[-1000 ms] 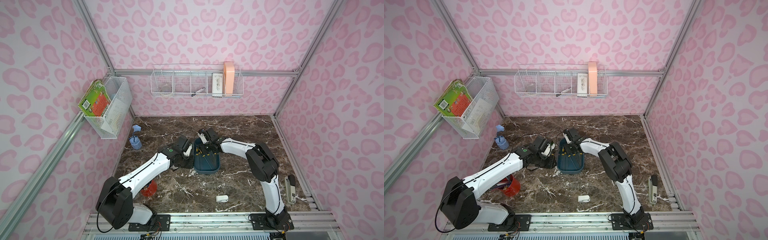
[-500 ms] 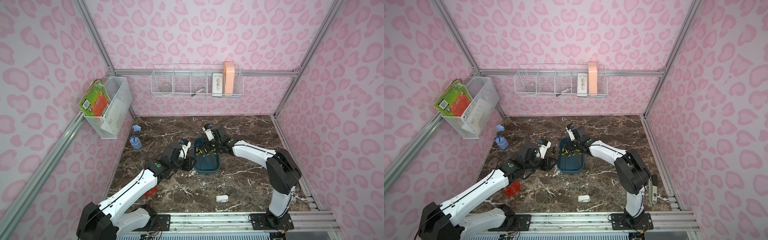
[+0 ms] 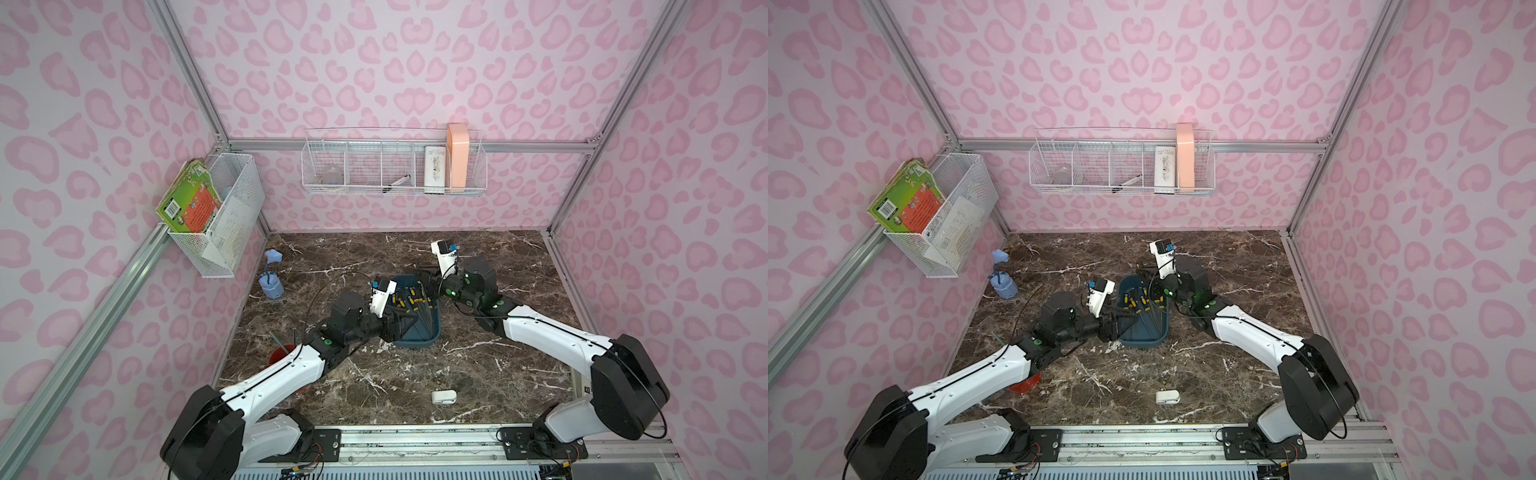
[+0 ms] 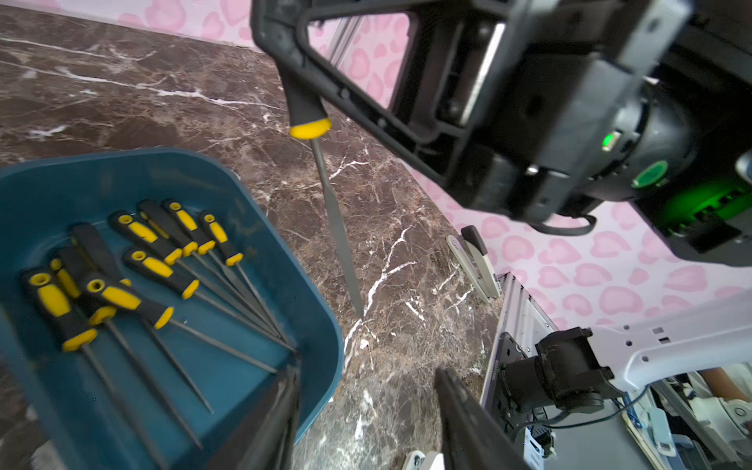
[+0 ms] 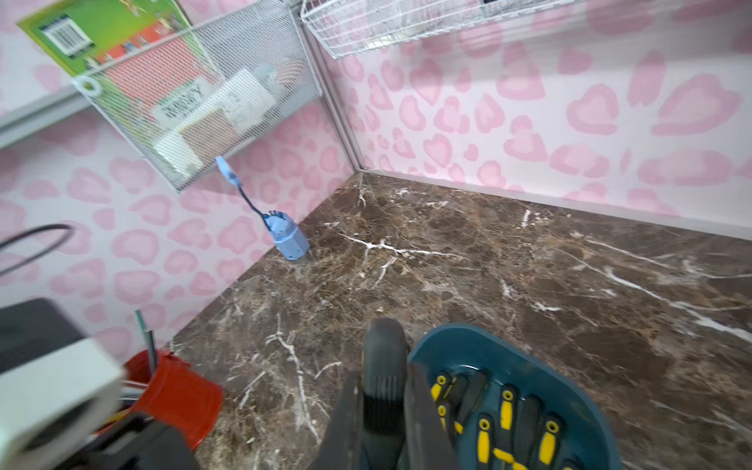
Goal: Take the file tool out of the storage box
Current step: Pick up the file tool from the storage box.
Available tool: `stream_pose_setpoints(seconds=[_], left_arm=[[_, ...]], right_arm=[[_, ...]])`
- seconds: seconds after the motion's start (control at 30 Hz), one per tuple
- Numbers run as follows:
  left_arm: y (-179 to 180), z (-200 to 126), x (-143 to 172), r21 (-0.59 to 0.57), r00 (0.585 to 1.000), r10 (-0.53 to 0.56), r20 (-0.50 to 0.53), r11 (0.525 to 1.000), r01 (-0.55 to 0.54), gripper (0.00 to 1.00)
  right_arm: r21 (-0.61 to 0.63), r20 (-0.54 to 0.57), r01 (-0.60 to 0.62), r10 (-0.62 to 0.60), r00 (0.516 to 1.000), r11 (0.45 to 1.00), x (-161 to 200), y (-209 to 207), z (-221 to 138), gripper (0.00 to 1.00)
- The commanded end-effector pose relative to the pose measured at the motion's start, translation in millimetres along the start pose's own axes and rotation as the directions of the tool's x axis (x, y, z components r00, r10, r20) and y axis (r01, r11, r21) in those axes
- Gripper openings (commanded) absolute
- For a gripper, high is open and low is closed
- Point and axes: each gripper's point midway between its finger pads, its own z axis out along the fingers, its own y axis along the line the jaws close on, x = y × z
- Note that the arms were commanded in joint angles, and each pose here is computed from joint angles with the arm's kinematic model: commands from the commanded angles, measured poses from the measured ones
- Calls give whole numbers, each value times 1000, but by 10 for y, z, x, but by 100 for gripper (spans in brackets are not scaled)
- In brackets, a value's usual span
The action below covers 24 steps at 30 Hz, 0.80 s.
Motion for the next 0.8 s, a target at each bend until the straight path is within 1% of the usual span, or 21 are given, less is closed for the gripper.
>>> stream_pose_setpoints(seconds=[0.0, 0.1, 0.27, 0.33, 0.37, 0.4, 0.53, 0.6, 0.7, 0.77], left_arm=[[-197, 101, -139, 93, 996, 60, 68, 993, -66, 59], [-220, 213, -70, 123, 997, 56, 44, 991, -61, 59], [-155, 319, -23, 122, 999, 38, 22, 992, -41, 58], [-156, 324, -17, 128, 999, 35, 26, 991, -38, 54], [-158, 323, -20, 131, 999, 30, 31, 991, -34, 50], [-166, 322, -23, 135, 999, 29, 31, 990, -33, 47], [-140, 380, 28, 131, 1000, 18, 2, 991, -18, 46], [-153, 416, 61, 147, 1000, 13, -4, 989, -13, 46], [-156, 434, 75, 159, 1000, 7, -8, 987, -5, 41], [-166, 433, 74, 163, 1000, 2, -10, 987, -1, 40]], right_arm=[[-88, 107, -10, 20, 994, 996, -251, 251, -85, 6], [-84, 130, -5, 16, 991, 996, -249, 302, -114, 6], [-85, 145, -19, 31, 989, 996, -218, 316, -142, 5], [-84, 142, -16, 28, 989, 996, -207, 315, -138, 5], [-80, 138, -17, 27, 990, 997, -194, 304, -131, 5], [-76, 139, -16, 26, 990, 997, -192, 297, -129, 5], [-77, 153, -18, 29, 988, 997, -200, 300, -150, 5], [-55, 151, -19, 27, 988, 998, -195, 267, -145, 5], [-28, 147, -16, 20, 989, 999, -173, 215, -142, 5], [-26, 147, -17, 21, 989, 1000, -162, 213, -148, 5]])
